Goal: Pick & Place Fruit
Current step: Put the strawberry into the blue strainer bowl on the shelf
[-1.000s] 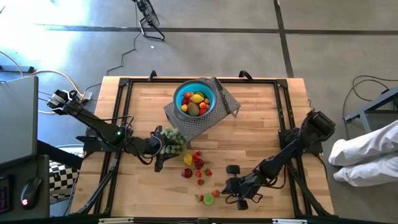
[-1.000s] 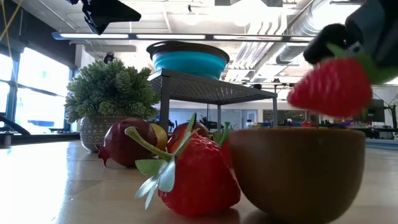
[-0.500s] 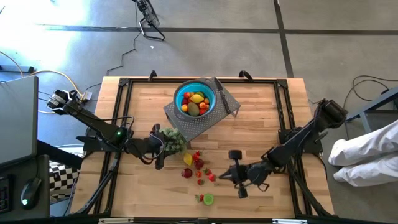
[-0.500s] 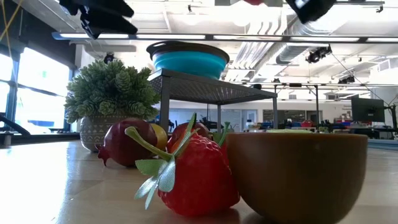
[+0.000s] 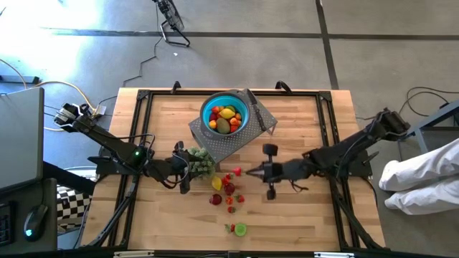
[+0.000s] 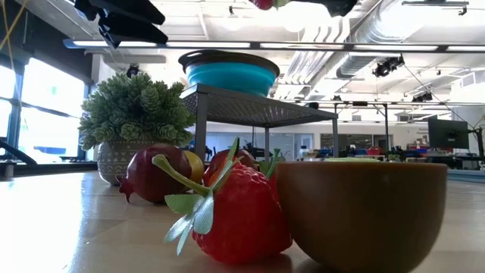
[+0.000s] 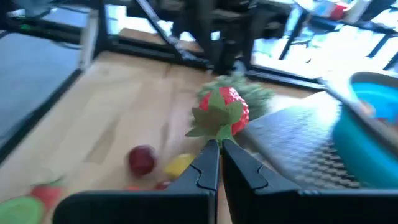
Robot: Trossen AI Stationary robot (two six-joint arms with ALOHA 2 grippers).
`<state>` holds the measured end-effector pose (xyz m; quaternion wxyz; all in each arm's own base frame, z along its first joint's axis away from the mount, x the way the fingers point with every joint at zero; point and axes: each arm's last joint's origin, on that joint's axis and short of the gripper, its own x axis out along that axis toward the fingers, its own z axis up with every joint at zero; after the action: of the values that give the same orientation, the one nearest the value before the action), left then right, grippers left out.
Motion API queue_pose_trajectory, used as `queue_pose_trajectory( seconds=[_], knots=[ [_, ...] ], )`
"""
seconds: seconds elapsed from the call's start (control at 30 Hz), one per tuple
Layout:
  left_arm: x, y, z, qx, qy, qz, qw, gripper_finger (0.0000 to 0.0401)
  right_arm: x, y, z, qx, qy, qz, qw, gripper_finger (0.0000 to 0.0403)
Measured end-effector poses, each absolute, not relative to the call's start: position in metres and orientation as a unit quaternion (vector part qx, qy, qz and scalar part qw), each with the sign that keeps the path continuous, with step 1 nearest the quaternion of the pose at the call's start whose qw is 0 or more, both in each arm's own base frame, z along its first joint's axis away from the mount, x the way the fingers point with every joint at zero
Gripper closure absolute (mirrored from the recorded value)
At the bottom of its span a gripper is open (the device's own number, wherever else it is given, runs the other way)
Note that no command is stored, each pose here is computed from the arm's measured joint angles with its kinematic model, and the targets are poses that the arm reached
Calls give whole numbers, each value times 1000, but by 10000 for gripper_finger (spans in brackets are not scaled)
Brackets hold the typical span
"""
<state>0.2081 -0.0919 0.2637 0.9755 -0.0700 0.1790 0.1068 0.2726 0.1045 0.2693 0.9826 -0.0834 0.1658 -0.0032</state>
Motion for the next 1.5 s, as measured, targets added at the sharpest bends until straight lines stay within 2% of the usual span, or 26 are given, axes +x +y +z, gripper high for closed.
queue_pose_trajectory(
  seconds=[0.33,0.57,1.0,1.13,1.27,1.5],
  knots=[
    [208,-92,263,-65,181,106,976,183,285,61,281,-121,140,-70,980,399],
    [208,-92,263,-63,183,106,975,183,297,31,318,-131,120,-74,981,399],
    [206,-91,259,-48,203,111,972,183,298,-22,352,-121,178,-151,965,399],
    [206,-91,259,-29,204,108,973,183,306,-38,356,-114,178,-140,967,399],
    [206,-91,259,-25,204,107,973,183,316,-53,354,-108,195,-127,966,399],
    [206,-91,259,-25,204,108,973,183,328,-74,338,-101,285,-123,945,399]
  ],
)
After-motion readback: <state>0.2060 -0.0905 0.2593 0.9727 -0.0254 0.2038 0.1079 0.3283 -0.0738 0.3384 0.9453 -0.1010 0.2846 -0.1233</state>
